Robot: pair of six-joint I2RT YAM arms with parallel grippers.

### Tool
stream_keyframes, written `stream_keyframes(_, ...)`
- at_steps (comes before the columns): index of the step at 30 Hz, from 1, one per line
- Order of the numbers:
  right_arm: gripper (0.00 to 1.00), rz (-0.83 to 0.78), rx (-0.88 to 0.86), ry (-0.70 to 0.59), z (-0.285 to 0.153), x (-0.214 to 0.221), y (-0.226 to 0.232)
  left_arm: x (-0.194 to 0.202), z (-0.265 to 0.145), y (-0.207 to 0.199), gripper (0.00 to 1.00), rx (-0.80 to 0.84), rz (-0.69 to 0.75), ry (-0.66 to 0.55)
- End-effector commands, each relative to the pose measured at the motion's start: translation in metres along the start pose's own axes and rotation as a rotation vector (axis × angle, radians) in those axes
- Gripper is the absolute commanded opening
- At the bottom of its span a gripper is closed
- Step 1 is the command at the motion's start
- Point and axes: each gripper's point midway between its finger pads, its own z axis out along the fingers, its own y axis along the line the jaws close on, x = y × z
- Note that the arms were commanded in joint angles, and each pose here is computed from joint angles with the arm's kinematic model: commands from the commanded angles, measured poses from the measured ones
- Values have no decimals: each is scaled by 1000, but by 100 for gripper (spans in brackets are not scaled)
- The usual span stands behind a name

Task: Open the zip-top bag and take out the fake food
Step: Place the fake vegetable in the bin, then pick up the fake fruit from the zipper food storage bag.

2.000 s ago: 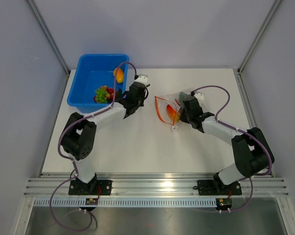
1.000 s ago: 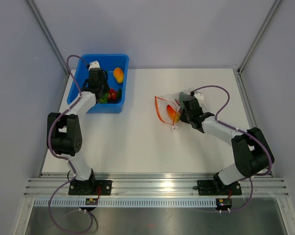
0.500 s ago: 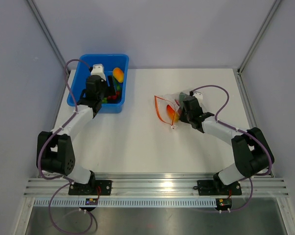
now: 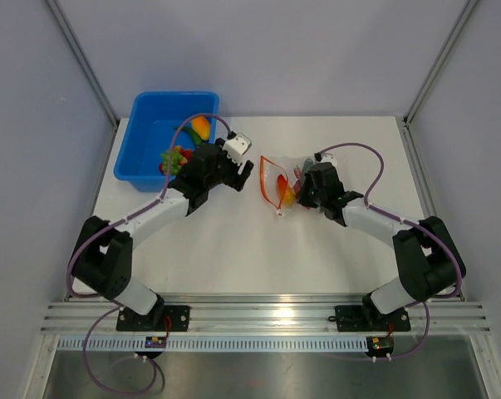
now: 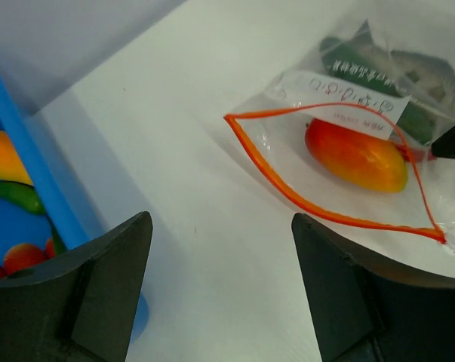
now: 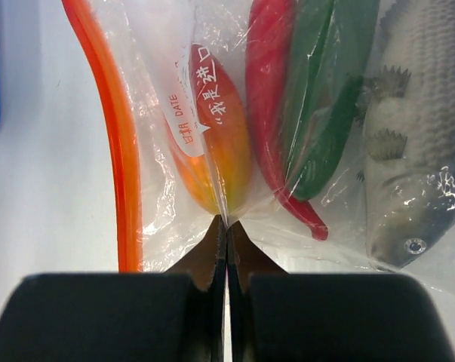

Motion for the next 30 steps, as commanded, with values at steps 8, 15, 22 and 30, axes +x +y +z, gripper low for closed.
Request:
stream_keyframes(8, 0, -26, -106, -93, -21, -16, 21, 48, 73, -23, 74, 134, 45, 158)
stream_keyframes(15, 4, -31, -109, -77, -18, -13, 21, 63, 90, -50, 74, 181, 20, 200)
stream_keyframes(22, 5, -36, -101, -75, -16, -13, 20, 51, 83, -44, 75, 127, -35, 178)
stream_keyframes(30, 8, -27, -90, -87, -16, -17, 19, 60, 104, -69, 76, 211, -171, 257)
